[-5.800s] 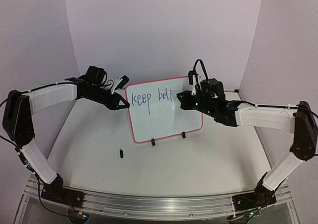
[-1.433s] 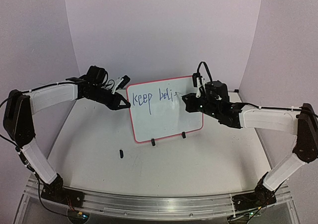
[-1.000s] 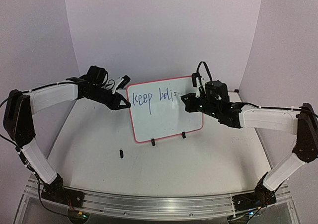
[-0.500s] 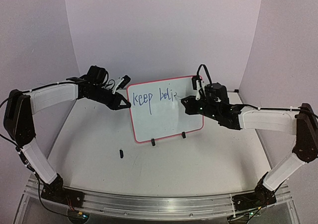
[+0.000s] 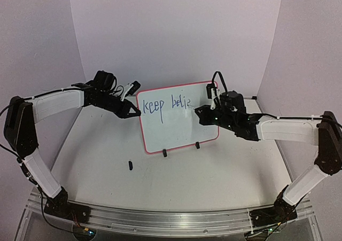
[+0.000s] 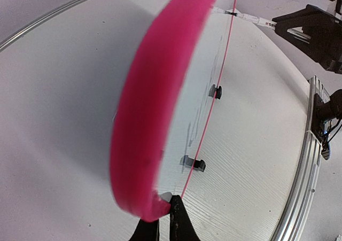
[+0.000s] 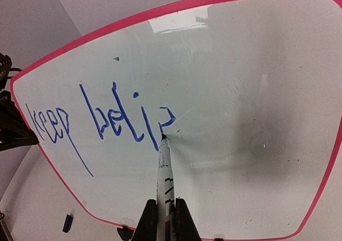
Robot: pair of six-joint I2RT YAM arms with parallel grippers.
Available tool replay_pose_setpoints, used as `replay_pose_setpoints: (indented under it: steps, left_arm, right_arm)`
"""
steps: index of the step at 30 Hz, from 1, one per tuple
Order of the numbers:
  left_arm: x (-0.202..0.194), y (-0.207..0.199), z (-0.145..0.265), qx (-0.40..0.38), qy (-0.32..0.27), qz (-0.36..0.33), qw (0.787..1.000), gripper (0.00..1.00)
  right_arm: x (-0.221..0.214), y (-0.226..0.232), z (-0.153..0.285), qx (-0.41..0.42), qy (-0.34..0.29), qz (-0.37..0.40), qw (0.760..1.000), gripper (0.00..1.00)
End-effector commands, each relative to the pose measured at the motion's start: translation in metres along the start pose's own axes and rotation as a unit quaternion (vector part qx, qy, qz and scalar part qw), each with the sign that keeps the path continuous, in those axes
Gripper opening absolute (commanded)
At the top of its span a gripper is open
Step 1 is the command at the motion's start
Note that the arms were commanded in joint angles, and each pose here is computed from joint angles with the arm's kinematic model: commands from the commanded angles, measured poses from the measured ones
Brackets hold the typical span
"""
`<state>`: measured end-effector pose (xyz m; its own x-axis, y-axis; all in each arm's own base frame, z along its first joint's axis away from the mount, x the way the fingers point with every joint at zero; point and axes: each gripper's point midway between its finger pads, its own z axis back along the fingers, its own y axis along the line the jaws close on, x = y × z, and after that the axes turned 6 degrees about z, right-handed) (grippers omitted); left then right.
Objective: Write a sentence on the whiteboard
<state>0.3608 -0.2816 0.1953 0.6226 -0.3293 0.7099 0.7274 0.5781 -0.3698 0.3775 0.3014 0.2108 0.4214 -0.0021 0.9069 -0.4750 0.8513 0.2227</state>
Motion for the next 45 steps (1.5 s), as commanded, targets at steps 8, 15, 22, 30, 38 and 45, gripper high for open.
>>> replay_pose_setpoints:
  steps: [8,15,22,30,38,45]
  left_arm:
    - [-0.037,0.010,-0.015,0.030,0.069,-0.002,0.997,0.00]
    - [-0.037,0.011,-0.015,0.031,0.069,-0.003,0.997,0.00]
    - [-0.038,0.011,-0.016,0.031,0.071,-0.001,0.997,0.00]
    - [-0.039,0.012,-0.017,0.032,0.072,-0.002,0.997,0.00]
    - [-0.039,0.012,-0.017,0.032,0.073,-0.003,0.997,0.00]
    - [-0.039,0.012,-0.017,0.032,0.073,-0.002,0.997,0.00]
  right_arm:
    - [0.021,-0.010,0.015,-0.030,-0.034,0.006,0.999,0.00]
    - [0.037,-0.007,0.021,-0.028,-0.052,0.011,0.998,0.00]
    - [0.048,-0.002,0.025,-0.019,-0.064,0.017,0.998,0.00]
    - [0.055,0.000,0.013,-0.022,-0.066,0.030,0.997,0.00]
    - [0.043,-0.005,0.006,-0.034,-0.053,0.026,0.998,0.00]
    - [0.027,-0.014,0.010,-0.047,-0.040,0.017,0.998,0.00]
